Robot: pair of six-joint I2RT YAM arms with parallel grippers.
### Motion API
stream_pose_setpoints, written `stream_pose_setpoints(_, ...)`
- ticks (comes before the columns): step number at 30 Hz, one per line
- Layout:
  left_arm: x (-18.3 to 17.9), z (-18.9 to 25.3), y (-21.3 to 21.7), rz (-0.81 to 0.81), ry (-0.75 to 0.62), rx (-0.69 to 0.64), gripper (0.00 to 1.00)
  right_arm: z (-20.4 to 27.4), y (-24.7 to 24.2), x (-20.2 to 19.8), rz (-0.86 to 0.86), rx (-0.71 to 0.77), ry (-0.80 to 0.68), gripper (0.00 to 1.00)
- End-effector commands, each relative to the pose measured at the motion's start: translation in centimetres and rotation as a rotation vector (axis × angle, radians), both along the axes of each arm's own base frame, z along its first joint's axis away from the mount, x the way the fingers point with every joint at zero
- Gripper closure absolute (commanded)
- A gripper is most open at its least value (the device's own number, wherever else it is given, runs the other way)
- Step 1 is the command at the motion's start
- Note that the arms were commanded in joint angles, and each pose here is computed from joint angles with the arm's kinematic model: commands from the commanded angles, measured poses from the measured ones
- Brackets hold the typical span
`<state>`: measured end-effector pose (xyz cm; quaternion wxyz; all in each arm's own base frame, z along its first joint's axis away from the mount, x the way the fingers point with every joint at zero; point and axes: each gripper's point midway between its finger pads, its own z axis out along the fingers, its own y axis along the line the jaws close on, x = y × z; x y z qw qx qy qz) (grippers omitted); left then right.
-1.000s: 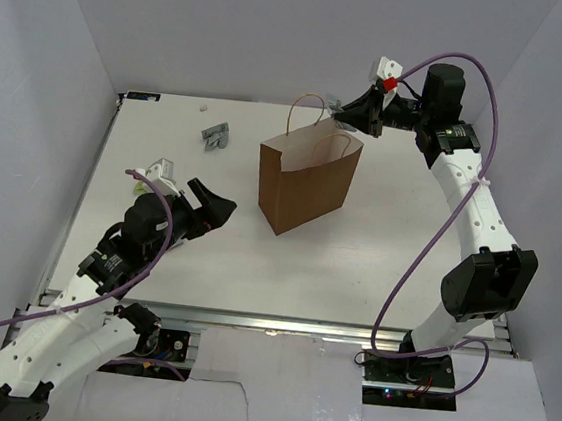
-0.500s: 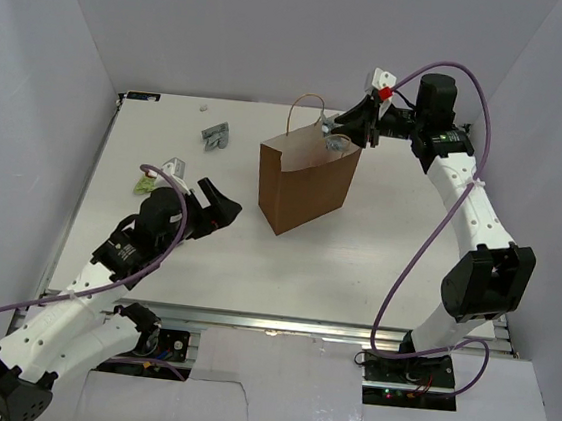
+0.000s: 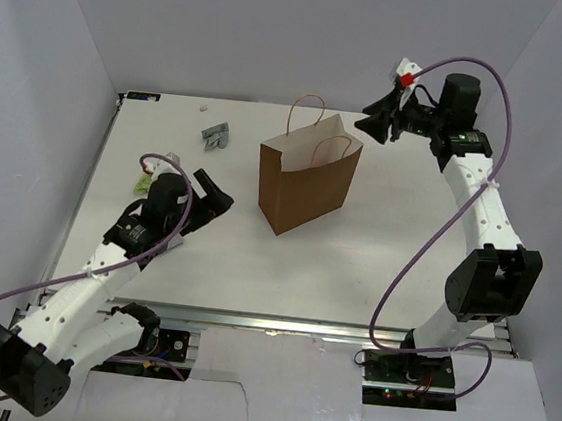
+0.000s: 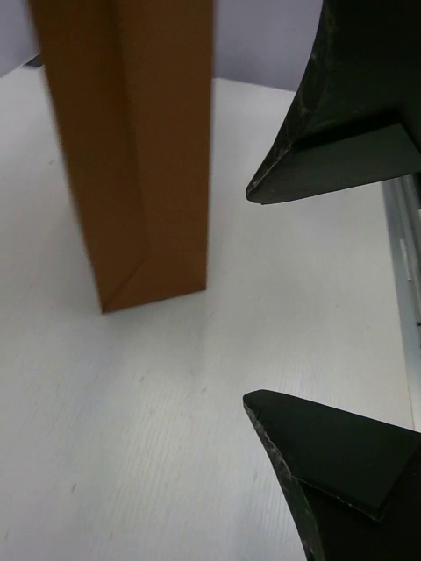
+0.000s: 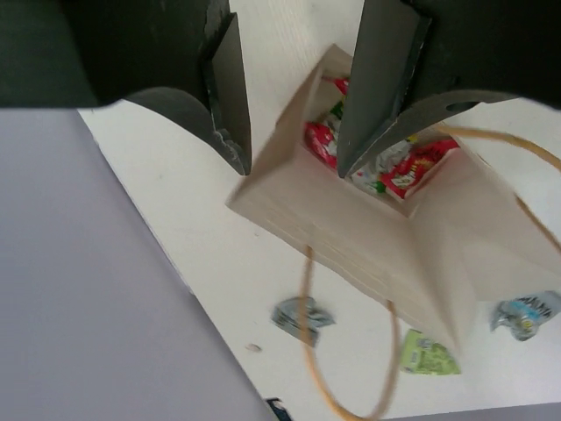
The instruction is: Place the snacks into the paper bag
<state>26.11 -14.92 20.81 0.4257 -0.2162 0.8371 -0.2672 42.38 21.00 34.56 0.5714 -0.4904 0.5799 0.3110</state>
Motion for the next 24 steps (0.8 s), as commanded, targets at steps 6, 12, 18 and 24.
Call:
stream_pose_setpoints(6,3.0,-6.7,8.2,0.278,0.303,0.008,0.02,-1.1,-11.4,-0.8,-0.328,0.031,0.094,0.48)
stream_pose_setpoints(12,3.0,-11.0,14.1,0.465,0.566,0.304,0.02,-7.5,-14.2,-4.8,-0.384,0.02,0.205,0.47)
stream_pose_setpoints(18,2.7,-13.2,15.8,0.553,0.729,0.399,0.02,-10.9,-14.1,-7.3,-0.388,0.031,0.282,0.46)
stream_pose_setpoints(24,3.7,-16.1,16.0,0.522,0.8,0.421,0.02,-11.3,-14.0,-7.6,-0.385,0.04,0.303,0.46)
